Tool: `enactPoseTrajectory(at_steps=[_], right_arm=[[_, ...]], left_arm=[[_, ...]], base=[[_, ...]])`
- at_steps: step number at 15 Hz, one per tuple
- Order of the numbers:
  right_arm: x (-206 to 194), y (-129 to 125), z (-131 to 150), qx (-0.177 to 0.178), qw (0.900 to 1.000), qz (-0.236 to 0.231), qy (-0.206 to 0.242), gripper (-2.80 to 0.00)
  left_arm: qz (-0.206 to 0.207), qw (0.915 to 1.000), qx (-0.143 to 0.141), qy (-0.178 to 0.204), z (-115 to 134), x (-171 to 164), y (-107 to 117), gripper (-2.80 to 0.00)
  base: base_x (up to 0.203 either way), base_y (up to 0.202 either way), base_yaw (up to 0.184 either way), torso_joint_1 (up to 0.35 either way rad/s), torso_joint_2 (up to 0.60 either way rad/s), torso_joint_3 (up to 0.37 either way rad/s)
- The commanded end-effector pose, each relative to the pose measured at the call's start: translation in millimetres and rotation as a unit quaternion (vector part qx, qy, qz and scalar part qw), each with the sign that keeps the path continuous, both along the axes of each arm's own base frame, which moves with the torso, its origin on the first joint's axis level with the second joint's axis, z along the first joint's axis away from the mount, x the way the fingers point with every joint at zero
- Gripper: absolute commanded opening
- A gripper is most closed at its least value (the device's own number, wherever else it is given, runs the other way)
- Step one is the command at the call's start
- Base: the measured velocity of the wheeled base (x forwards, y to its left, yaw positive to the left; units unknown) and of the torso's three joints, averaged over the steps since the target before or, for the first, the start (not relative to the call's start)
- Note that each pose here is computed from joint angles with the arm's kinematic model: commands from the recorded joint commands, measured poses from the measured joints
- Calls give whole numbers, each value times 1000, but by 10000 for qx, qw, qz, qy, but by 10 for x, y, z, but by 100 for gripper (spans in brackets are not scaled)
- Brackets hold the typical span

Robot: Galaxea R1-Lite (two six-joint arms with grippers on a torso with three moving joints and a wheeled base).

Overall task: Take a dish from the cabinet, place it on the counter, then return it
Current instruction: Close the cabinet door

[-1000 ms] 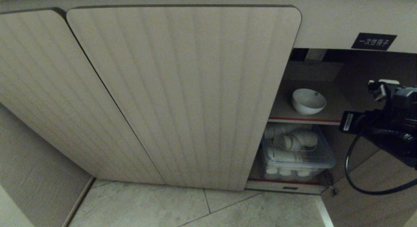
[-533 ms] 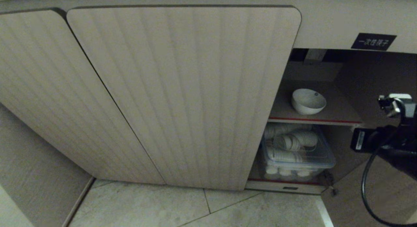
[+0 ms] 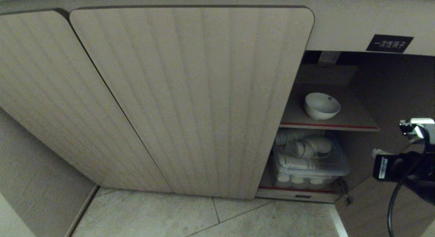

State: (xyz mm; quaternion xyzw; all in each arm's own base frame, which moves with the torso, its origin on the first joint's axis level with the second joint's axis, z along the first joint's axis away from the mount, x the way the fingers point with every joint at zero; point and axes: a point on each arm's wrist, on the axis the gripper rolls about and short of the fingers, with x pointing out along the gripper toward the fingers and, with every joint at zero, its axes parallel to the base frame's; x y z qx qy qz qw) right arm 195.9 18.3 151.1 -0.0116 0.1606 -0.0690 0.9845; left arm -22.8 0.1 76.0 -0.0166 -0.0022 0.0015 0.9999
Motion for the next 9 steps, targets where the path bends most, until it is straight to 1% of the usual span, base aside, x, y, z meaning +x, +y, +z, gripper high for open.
enactPoseTrajectory(at_steps=[1, 5, 9], right_arm=[[-62, -7, -49, -8, 10000, 0, 83, -280], [-207, -46, -164, -14, 9995, 40, 303, -280], [-432, -134, -302, -61, 9987, 32, 500, -280]], left_arm=[[0, 10000, -3, -6, 1, -1, 0, -280], [0, 10000, -3, -2, -1, 0, 0, -280], [8, 10000, -3, -9, 3, -1, 0, -280]], base=[[0, 0, 0, 0, 0, 0], [0, 0, 0, 0, 0, 0], [0, 0, 0, 0, 0, 0]])
